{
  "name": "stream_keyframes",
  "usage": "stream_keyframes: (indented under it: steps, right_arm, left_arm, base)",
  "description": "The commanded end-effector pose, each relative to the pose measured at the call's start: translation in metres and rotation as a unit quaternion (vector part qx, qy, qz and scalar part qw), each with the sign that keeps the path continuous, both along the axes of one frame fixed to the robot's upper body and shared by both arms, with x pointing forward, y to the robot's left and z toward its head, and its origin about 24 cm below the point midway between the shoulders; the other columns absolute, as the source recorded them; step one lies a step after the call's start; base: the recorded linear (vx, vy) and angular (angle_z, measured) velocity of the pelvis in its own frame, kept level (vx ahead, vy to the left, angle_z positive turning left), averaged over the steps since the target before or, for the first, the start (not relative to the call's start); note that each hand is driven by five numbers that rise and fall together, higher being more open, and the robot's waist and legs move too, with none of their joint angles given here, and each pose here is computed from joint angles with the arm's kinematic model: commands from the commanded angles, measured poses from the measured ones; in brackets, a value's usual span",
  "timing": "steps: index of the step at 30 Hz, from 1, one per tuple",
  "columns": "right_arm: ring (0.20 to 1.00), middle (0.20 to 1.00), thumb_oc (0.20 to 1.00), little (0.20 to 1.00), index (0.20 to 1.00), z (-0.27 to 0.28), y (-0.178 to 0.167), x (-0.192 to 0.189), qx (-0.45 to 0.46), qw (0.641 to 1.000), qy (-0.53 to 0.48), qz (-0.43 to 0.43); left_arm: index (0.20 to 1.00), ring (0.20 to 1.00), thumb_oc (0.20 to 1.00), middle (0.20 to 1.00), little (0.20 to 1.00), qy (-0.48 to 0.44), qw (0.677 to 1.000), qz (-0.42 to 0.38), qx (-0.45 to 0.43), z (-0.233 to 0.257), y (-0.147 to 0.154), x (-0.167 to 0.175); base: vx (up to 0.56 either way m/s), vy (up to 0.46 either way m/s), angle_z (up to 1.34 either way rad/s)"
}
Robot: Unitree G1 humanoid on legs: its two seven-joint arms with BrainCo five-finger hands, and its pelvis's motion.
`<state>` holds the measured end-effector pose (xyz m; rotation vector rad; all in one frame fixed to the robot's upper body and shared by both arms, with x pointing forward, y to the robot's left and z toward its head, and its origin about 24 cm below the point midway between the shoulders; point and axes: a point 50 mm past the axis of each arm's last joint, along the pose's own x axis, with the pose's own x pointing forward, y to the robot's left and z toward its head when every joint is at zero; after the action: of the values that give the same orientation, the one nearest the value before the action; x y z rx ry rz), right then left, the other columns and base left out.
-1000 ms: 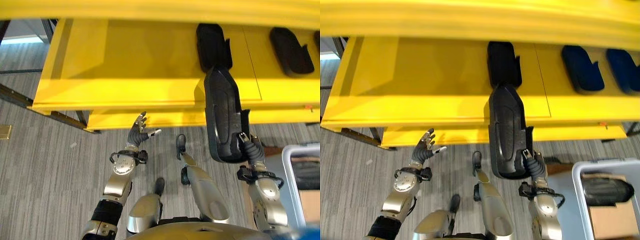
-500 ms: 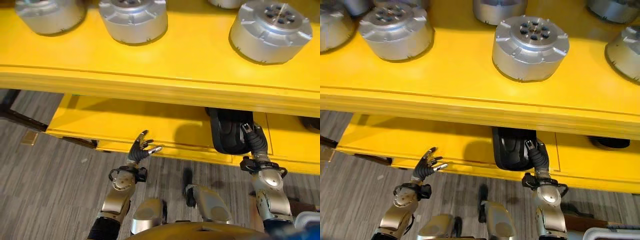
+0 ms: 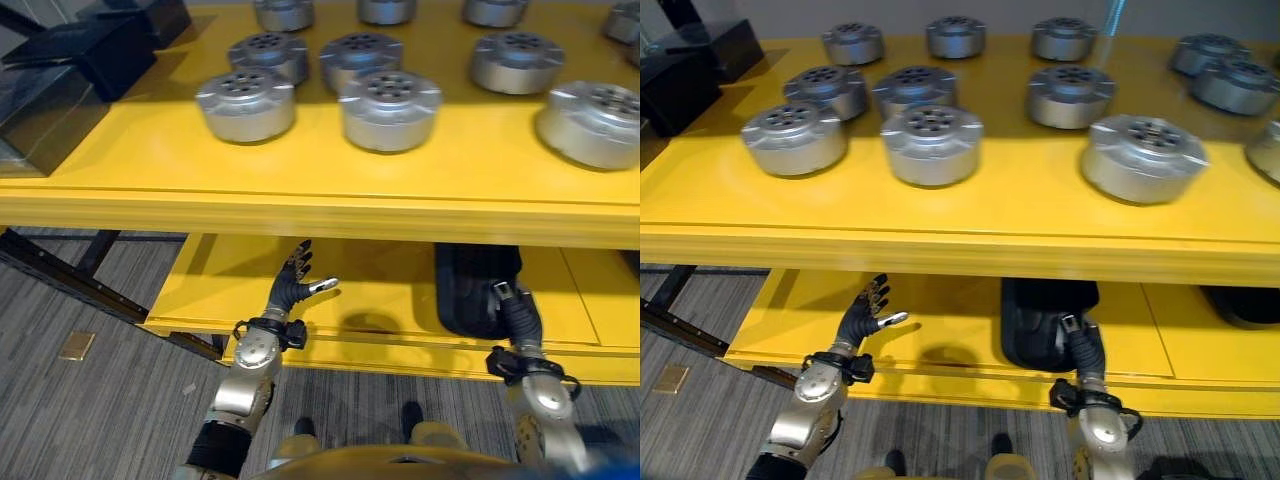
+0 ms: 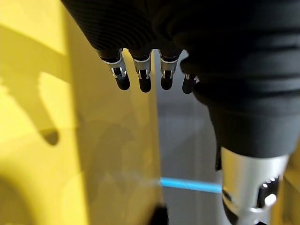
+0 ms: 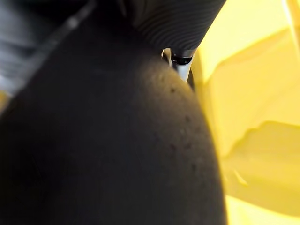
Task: Move parts from the plastic box to the shelf.
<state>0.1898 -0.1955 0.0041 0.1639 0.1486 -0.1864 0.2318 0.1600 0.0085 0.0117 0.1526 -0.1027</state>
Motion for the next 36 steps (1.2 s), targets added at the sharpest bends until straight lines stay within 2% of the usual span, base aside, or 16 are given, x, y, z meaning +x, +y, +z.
stream_keyframes:
  steps: [1, 9, 14, 18, 25, 36]
  right_arm:
    - [0.200, 0.200, 0.200, 0.200, 0.200, 0.047, -0.007, 0.021, -0.004, 0.992, -0.127, -0.002]
    - [0.200, 0.200, 0.200, 0.200, 0.200, 0.054, 0.007, 0.032, 0.008, 0.989, -0.147, 0.030]
    - [0.200, 0.200, 0.200, 0.200, 0.200, 0.071, 0.032, 0.053, 0.025, 0.979, -0.185, 0.085]
    - [0.200, 0.200, 0.200, 0.200, 0.200, 0.080, 0.045, 0.073, 0.003, 0.974, -0.200, 0.106]
    - [0.200, 0.200, 0.200, 0.200, 0.200, 0.130, 0.077, 0.104, 0.000, 0.947, -0.281, 0.155]
    - [0.200, 0.200, 0.200, 0.200, 0.200, 0.152, 0.063, 0.113, -0.044, 0.943, -0.314, 0.103]
  left_arm:
    - [1.000, 1.000, 1.000, 1.000, 1.000, -0.091, 0.996, 0.006, -0.011, 0.034, 0.005, 0.008]
    - [1.000, 1.000, 1.000, 1.000, 1.000, -0.091, 0.996, -0.005, -0.021, 0.034, -0.001, 0.010]
    - [1.000, 1.000, 1.000, 1.000, 1.000, -0.079, 0.996, -0.013, -0.026, 0.028, -0.006, 0.009]
    - [1.000, 1.000, 1.000, 1.000, 1.000, -0.072, 0.997, -0.020, -0.027, 0.025, -0.009, 0.011]
    - [1.000, 1.000, 1.000, 1.000, 1.000, -0.116, 0.993, -0.032, -0.022, 0.048, -0.016, 0.031]
    - [1.000, 1.000, 1.000, 1.000, 1.000, -0.121, 0.991, -0.054, -0.028, 0.052, -0.027, 0.032]
  base:
    - [0.01, 0.129, -0.08]
    - [0.02, 0.099, -0.03]
    - [0.04, 0.038, 0.00]
    - [0.03, -0.010, 0.10]
    - [-0.23, 0.003, 0.26]
    - [-0.08, 0.009, 0.07]
